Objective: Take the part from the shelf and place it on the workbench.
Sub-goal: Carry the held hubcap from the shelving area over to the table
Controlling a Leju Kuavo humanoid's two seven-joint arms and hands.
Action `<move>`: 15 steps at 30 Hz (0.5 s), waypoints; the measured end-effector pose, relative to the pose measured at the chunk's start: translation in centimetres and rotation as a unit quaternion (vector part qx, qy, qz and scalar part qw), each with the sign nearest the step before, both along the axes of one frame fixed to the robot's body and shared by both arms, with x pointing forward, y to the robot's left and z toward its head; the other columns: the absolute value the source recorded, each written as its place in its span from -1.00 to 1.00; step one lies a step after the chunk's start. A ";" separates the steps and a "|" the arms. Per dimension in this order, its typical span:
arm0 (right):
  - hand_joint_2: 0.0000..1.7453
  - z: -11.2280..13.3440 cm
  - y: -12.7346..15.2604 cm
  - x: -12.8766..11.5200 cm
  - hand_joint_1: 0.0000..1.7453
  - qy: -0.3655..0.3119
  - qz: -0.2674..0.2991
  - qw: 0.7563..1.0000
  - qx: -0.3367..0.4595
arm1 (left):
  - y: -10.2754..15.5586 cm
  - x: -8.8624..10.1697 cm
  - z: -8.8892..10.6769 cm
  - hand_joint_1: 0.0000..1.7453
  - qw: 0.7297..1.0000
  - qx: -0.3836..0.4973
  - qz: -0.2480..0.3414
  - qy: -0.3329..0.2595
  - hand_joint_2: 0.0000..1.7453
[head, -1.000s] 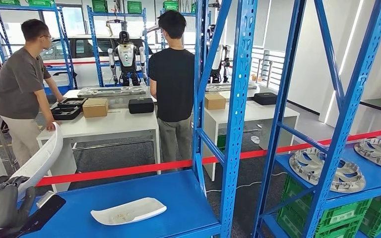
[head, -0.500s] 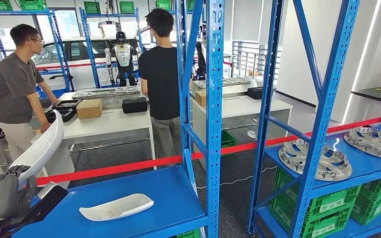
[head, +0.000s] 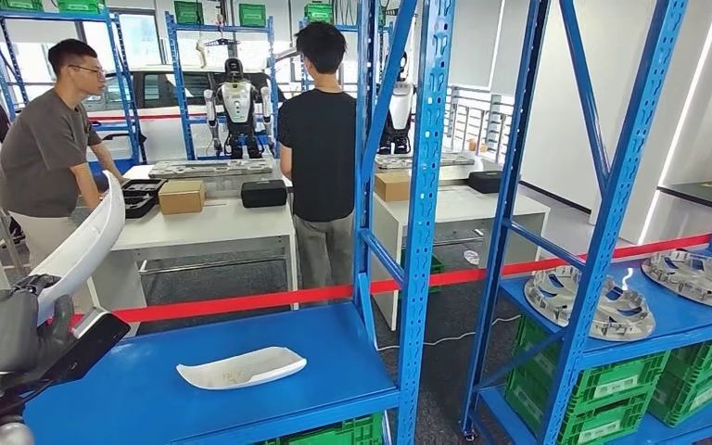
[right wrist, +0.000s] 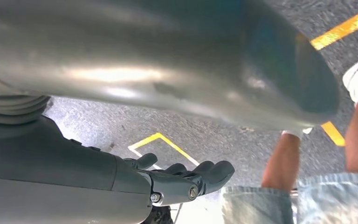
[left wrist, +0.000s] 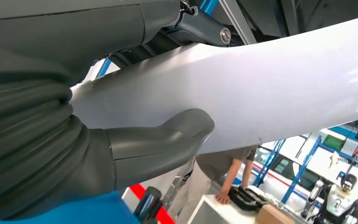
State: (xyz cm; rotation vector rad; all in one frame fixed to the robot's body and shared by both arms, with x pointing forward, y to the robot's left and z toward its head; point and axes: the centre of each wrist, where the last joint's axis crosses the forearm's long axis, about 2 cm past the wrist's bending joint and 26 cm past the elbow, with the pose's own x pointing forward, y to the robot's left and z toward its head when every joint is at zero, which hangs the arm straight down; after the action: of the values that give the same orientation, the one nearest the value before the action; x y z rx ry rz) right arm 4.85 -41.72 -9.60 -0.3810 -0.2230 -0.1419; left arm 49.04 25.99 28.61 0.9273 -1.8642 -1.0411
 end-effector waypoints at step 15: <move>-1.00 -0.4 1.8 0.1 -1.00 -0.001 0.024 1.000 0.015 | 0.9 -0.1 -1.3 0.80 1.000 -0.001 0.002 0.015 1.00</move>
State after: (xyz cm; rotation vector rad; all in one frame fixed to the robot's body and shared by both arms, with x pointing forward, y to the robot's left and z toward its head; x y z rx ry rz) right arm 4.91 -39.89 -9.99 -0.3450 -0.2318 -0.0990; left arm 48.99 26.89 27.27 0.9100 -1.8381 -1.0436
